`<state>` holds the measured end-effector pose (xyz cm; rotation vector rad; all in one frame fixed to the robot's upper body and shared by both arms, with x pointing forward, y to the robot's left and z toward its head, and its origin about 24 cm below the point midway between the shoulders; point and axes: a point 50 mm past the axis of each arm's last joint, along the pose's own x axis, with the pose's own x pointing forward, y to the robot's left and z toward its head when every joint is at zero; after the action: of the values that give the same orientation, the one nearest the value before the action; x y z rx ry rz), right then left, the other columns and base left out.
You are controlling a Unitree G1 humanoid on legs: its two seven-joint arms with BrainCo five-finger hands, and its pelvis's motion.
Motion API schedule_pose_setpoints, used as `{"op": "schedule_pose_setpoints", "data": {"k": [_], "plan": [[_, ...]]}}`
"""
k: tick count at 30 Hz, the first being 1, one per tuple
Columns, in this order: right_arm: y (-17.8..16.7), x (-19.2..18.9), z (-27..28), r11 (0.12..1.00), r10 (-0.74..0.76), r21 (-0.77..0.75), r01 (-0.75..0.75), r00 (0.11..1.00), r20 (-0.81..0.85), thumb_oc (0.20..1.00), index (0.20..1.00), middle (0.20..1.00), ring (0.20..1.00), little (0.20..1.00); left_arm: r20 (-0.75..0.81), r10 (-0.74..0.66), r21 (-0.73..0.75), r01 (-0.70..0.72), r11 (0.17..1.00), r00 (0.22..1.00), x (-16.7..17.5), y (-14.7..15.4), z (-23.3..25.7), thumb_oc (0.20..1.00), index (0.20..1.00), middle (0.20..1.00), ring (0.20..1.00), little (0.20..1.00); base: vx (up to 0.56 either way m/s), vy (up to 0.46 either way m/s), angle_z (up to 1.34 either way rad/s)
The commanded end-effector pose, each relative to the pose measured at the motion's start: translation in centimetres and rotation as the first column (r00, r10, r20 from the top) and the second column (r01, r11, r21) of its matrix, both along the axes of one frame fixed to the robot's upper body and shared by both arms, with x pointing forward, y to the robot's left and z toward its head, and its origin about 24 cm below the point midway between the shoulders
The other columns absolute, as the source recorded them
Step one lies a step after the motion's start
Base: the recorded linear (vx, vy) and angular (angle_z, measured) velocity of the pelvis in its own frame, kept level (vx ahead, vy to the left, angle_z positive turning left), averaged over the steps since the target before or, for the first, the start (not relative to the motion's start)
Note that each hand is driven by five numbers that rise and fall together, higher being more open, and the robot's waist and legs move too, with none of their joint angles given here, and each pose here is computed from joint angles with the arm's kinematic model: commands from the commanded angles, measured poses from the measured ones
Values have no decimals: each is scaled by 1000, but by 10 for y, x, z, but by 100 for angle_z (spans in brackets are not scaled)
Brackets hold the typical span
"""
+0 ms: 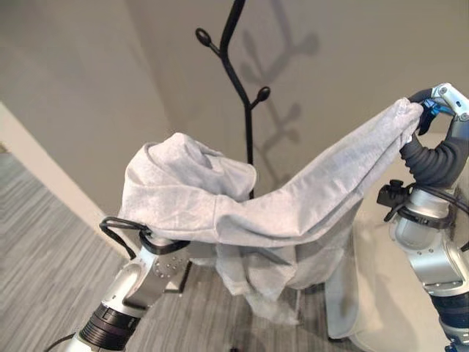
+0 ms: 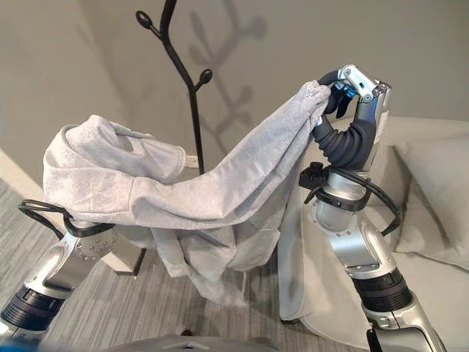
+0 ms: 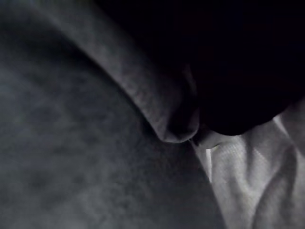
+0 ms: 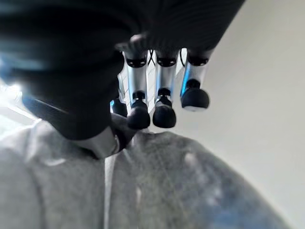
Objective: Hang the clothes on the sofa on the clothes rack.
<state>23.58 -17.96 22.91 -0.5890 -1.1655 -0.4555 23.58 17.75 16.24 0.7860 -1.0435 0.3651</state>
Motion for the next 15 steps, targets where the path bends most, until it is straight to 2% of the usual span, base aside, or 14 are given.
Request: {"op": "schedule_pose_setpoints", "data": {"k": [1,4,8,11,15], "plan": [[-6,-11,18,1000,-30,3,29,991,127,200,200,200,200,200,131,-14,-11,16,1000,991,2,2,30,200,200,200,200,200,145,94,27],[-9,-11,24,998,-56,28,52,984,167,200,200,200,200,200,130,-9,-10,10,1000,992,7,3,31,200,200,200,200,200,159,144,15],[-14,3,44,984,-174,13,176,958,229,200,200,200,200,200,172,-16,107,-2,994,985,16,2,47,200,200,200,200,200,290,262,-28],[-14,18,58,983,-176,-6,182,958,226,200,200,200,200,200,229,16,188,-61,980,973,19,13,66,200,200,200,200,200,194,146,-63],[-20,28,64,980,-191,-15,198,961,199,200,200,200,200,200,226,61,214,-110,971,972,25,25,72,200,200,200,200,200,105,69,-6]]}}
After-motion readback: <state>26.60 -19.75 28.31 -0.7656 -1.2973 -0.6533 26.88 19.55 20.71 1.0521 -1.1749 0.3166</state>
